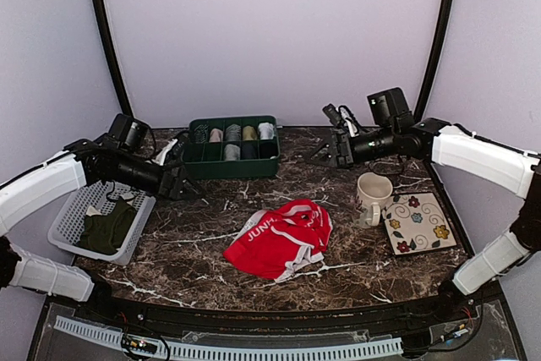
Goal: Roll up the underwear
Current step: Move the underwear to the center of the board.
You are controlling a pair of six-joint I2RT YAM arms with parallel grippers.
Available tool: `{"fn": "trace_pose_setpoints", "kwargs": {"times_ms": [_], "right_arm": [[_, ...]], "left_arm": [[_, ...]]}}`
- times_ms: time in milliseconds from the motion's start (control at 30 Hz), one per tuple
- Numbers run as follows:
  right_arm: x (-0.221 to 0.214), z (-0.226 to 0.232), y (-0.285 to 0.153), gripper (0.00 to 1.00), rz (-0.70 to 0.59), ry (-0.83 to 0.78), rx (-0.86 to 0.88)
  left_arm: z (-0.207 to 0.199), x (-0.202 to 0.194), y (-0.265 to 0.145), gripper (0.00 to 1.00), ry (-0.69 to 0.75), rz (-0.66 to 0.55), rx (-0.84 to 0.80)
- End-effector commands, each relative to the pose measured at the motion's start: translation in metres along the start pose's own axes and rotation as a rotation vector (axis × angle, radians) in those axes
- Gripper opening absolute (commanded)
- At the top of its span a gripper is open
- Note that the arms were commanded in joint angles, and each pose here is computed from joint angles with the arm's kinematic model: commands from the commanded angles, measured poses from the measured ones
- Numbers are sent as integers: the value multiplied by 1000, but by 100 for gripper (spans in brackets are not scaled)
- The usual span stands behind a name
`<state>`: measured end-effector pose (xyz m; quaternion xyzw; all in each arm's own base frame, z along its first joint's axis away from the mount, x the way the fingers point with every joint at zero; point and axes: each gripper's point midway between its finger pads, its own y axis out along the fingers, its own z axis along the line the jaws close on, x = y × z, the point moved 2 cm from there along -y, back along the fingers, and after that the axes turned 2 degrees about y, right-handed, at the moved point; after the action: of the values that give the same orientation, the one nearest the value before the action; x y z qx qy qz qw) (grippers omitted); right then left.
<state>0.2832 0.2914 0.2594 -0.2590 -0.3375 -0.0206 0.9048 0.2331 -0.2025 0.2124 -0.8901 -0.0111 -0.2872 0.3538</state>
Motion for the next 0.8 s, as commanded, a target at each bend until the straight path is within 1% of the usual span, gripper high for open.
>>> {"fn": "trace_pose_setpoints", "kwargs": {"times_ms": [0,100,200,300,367,467,567,733,767], "right_arm": [[-12,-1,8,85,72,-53,-44],[-8,-3,5,84,62,-61,-75],[-8,-8,3,82,79,-83,-121],[-9,-13,2,82,99,-94,-159],[-9,-13,1,82,106,-99,-165],[-8,-12,1,82,108,-99,-163],[-7,-11,1,82,105,-94,-159],[-8,-11,1,82,103,-87,-160],[-8,-11,0,82,103,-87,-161]], "left_arm": [[-15,-12,45,79,39,63,-74],[-12,-34,81,75,25,167,-21],[-11,-53,105,74,44,253,15],[-9,-63,126,74,55,323,33],[-4,-65,138,72,63,357,65],[5,-57,148,67,68,372,133],[10,-53,152,66,70,394,173],[12,-60,159,63,79,460,161],[12,-61,158,60,95,468,154]]}}
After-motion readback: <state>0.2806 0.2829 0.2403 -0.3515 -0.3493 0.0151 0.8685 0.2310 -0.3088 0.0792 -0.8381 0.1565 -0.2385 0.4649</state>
